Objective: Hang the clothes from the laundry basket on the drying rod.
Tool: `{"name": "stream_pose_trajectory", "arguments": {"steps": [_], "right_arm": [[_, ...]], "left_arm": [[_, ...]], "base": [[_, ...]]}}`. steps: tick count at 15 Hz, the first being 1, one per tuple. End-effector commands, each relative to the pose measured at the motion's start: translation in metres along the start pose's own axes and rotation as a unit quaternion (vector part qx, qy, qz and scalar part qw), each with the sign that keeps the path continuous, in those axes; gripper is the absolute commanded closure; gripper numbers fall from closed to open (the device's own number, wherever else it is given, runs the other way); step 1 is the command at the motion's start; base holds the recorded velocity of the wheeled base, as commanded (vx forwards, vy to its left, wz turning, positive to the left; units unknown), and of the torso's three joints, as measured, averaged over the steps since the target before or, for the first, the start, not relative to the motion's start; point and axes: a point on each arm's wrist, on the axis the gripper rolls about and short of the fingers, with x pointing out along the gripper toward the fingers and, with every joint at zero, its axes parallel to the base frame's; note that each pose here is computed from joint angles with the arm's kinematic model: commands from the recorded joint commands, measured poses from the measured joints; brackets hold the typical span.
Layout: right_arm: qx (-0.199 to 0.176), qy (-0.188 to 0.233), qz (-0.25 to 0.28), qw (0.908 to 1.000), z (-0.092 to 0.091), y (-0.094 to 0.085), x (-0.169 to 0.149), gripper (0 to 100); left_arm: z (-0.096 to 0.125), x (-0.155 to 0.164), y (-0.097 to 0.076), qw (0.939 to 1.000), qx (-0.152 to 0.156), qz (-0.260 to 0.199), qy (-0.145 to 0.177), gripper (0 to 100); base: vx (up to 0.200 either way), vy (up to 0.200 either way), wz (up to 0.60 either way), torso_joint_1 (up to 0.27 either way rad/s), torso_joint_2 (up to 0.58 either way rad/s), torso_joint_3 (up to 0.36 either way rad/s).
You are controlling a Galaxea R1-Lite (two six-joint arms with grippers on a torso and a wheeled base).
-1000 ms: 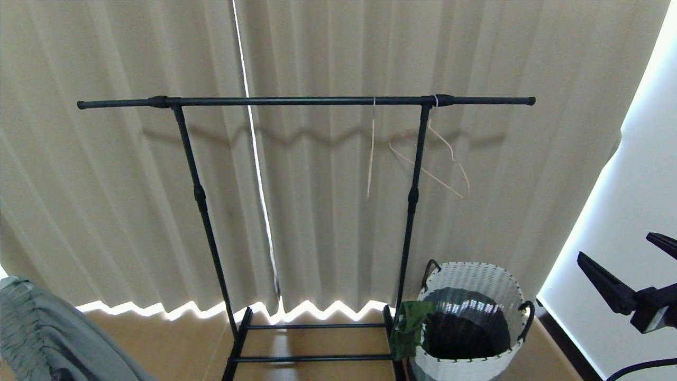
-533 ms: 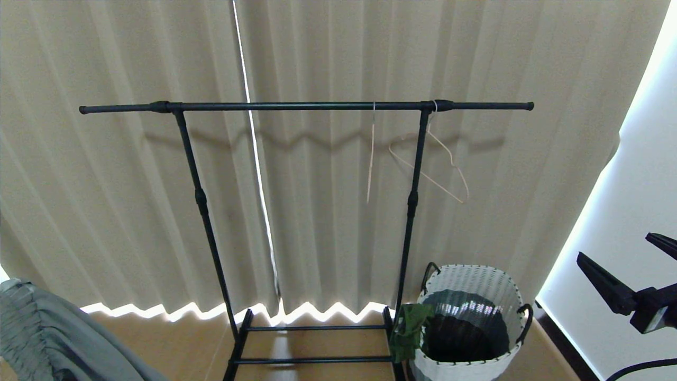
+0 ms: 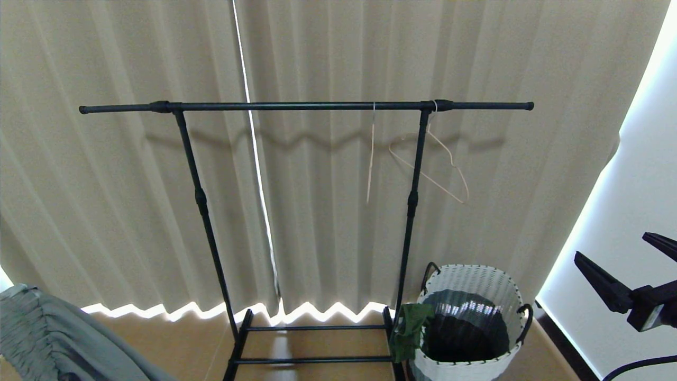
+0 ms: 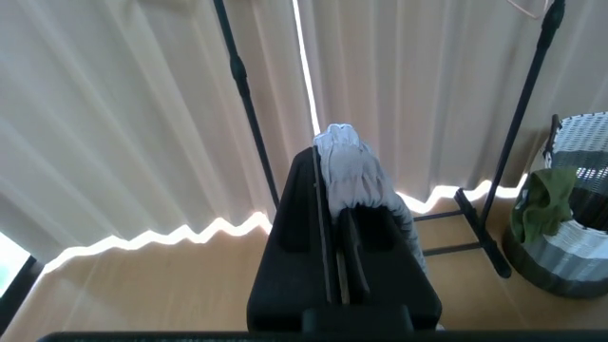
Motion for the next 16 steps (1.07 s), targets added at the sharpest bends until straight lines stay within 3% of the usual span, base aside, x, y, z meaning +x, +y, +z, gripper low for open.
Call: {"name": "stream_pose_trajectory", "arguments": {"steps": [1,16], "right_arm": [[0.0,0.002,0.001,1.0,-0.0007,0.0002,0.0004,0],[0.0,0.004,0.001,1.0,-0.0014,0.0004,0.0007,0]], "left_arm": [[0.0005,-0.0002,0.0001,1.0,0.0,0.0,-0.001,100],[-0.0029,0.0004,-0.0007,1.0,0.001,-0.003,0.004,100]], "base": [[0.2,0.0,0.0,0.007,0.0,0.007],[0.2,0.0,0.0,0.004,0.0,0.002]]}}
